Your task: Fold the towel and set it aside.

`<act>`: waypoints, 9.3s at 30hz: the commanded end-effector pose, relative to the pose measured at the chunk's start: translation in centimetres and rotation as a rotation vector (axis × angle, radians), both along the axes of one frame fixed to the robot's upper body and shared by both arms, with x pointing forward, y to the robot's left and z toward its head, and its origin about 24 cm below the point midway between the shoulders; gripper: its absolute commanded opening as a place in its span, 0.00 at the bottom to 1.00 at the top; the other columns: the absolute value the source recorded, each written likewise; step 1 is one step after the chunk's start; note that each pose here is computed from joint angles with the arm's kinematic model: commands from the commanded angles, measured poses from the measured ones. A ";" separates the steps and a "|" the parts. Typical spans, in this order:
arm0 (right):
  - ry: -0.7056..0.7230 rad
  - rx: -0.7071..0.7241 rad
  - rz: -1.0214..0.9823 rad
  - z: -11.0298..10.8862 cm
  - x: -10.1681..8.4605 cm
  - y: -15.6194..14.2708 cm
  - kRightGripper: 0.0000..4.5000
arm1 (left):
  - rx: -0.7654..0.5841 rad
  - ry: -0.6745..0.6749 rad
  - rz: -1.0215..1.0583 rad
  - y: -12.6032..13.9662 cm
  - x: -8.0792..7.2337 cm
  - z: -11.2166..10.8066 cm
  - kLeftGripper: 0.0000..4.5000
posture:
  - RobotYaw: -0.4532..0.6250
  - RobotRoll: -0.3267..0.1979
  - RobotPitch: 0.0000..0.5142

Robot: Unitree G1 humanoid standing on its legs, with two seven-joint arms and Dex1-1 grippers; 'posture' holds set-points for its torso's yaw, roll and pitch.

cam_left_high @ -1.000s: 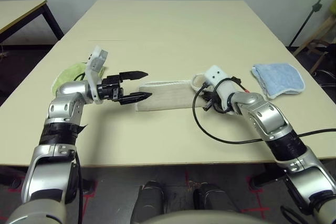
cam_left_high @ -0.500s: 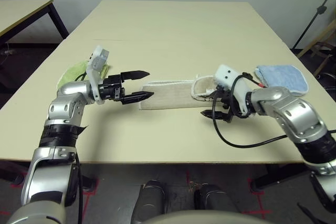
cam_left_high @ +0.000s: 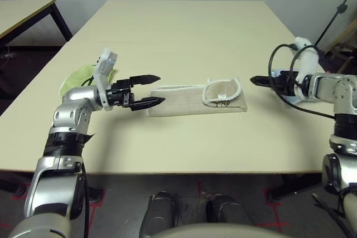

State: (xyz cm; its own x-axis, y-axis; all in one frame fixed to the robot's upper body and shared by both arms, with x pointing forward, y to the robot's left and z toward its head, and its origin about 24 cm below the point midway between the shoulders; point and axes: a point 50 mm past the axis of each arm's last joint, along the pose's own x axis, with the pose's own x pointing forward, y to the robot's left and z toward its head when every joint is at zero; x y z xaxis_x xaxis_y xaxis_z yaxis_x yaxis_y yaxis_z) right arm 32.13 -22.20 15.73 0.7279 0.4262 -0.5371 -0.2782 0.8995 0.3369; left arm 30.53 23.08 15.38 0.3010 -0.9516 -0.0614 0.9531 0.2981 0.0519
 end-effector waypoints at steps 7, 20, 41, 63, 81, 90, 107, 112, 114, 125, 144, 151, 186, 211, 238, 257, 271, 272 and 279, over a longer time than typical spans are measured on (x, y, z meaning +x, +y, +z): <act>0.065 0.127 -0.031 -1.2 0.0 1.4 0.99 | 0.004 0.004 0.003 -0.1 -0.4 -0.2 1.00 | 0.53 0.62 0.10; 0.070 0.139 -0.006 -1.5 0.1 2.6 0.45 | 0.011 0.015 -0.001 0.0 -0.4 -0.3 1.00 | 0.53 0.62 0.10; 0.010 0.072 0.201 0.3 2.3 8.1 0.02 | 0.003 0.028 -0.008 -0.3 -0.3 -0.3 1.00 | 0.56 0.62 0.08; -0.129 0.134 0.307 0.9 2.5 13.2 0.99 | 0.125 0.054 0.159 -0.9 1.0 -1.0 1.00 | 0.55 0.62 0.09; -0.040 -0.158 0.521 1.7 0.2 7.5 0.99 | 0.172 0.107 0.142 -1.3 1.7 -2.0 1.00 | 0.53 0.62 0.09; -0.537 -0.125 0.301 5.3 3.3 3.6 0.99 | 0.103 0.029 0.144 -4.6 2.5 -0.2 1.00 | 0.54 0.62 0.09; -0.664 -0.114 -0.044 -2.4 1.1 1.8 0.25 | 0.037 -0.046 0.172 -17.3 3.9 -2.7 0.14 | 0.47 0.62 0.09; -0.591 -0.109 -0.032 -4.3 0.4 2.0 0.00 | 0.130 -0.055 0.157 -18.8 4.5 -4.4 0.00 | 0.45 0.62 0.08; -0.552 -0.109 -0.027 -5.1 0.3 2.2 0.00 | 0.157 -0.050 0.169 -19.1 4.8 -5.1 0.00 | 0.44 0.62 0.08; -0.260 -0.197 0.055 -11.3 -0.1 3.3 0.00 | 0.361 0.102 0.227 -17.8 4.6 -10.1 0.00 | 0.42 0.62 0.08; -0.479 0.042 0.060 -3.8 2.4 2.9 0.00 | 0.157 0.087 0.176 -18.8 4.5 -4.2 0.00 | 0.45 0.62 0.06; -0.514 0.027 0.016 -3.7 4.0 3.4 0.00 | 0.179 0.054 0.271 -18.8 5.8 -4.7 0.00 | 0.45 0.62 0.07; -0.782 -0.118 0.446 -3.4 2.1 4.8 0.84 | -0.171 0.506 0.742 -6.1 -2.8 -2.4 0.80 | 0.56 0.62 0.09; -0.451 -0.305 0.788 0.1 -6.0 -3.4 1.00 | -0.155 0.978 0.832 -7.5 -4.7 -8.6 0.99 | 0.46 0.62 0.12; -0.454 -0.296 0.773 -0.2 -6.6 -3.2 1.00 | -0.357 0.786 1.149 -3.8 -2.0 -9.6 0.01 | 0.47 0.62 0.09; -0.431 -0.319 0.746 -0.7 -6.4 -4.2 1.00 | -0.169 0.373 0.390 -12.8 -0.9 -1.6 0.01 | 0.47 0.62 0.07; -0.426 -0.331 0.667 -0.4 -8.2 -4.9 1.00 | 0.193 0.221 0.006 -19.8 0.5 -4.9 0.01 | 0.39 0.62 0.05; -0.426 -0.326 0.662 -0.5 -8.4 -4.8 1.00 | 0.222 0.212 -0.002 -19.7 0.5 -5.4 0.01 | 0.39 0.62 0.05; -0.438 -0.285 0.639 -0.6 -8.3 -4.5 1.00 | 0.263 0.214 -0.080 -20.0 0.0 -6.0 0.36 | 0.38 0.62 0.04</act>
